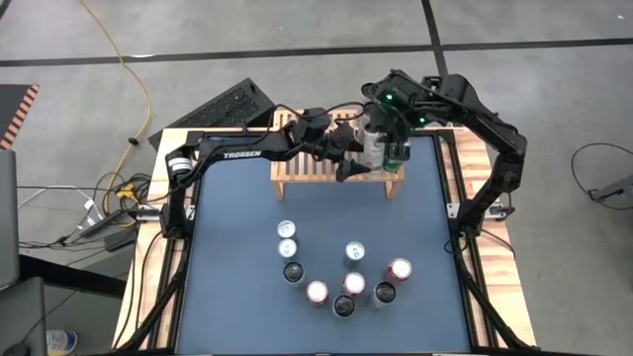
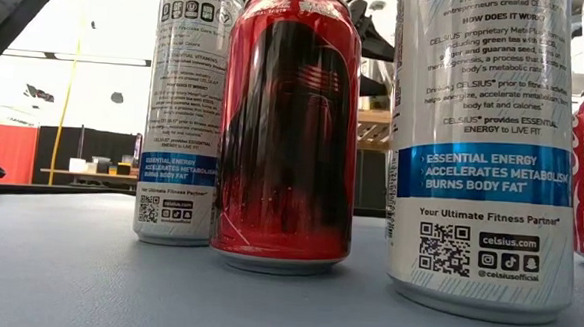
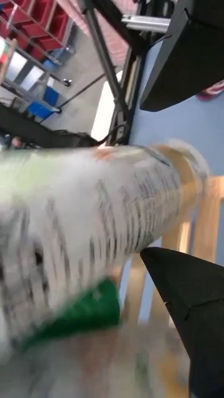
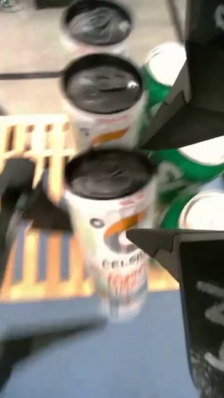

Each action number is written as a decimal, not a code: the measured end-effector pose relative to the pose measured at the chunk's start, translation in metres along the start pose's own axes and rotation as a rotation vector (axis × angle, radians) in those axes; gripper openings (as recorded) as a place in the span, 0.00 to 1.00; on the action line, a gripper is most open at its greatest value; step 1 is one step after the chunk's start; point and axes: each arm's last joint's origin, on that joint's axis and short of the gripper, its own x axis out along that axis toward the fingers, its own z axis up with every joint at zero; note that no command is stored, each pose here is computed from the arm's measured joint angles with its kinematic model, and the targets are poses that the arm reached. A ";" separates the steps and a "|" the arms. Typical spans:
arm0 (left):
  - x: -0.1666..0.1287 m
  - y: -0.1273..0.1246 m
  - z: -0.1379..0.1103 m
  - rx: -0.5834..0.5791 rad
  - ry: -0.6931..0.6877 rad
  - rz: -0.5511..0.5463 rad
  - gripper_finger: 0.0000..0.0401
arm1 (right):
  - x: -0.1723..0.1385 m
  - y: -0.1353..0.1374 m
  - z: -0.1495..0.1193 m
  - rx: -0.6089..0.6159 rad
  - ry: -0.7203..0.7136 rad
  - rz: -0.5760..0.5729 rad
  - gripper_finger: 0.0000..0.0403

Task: Place canned beverage on shelf
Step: Put the white-yellow soda can on the shelf aligned with the other white-yellow soda can

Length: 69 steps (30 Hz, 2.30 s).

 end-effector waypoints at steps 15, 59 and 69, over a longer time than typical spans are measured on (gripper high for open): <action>-0.001 0.001 -0.003 -0.014 0.033 0.018 0.90 | -0.004 0.003 -0.001 0.032 -0.028 0.040 0.28; -0.084 -0.111 0.021 0.136 0.444 0.043 0.90 | 0.056 0.163 -0.099 0.167 0.331 0.263 0.71; -0.077 -0.111 0.019 0.099 0.425 0.104 0.90 | 0.091 0.163 -0.174 0.047 0.110 0.248 0.71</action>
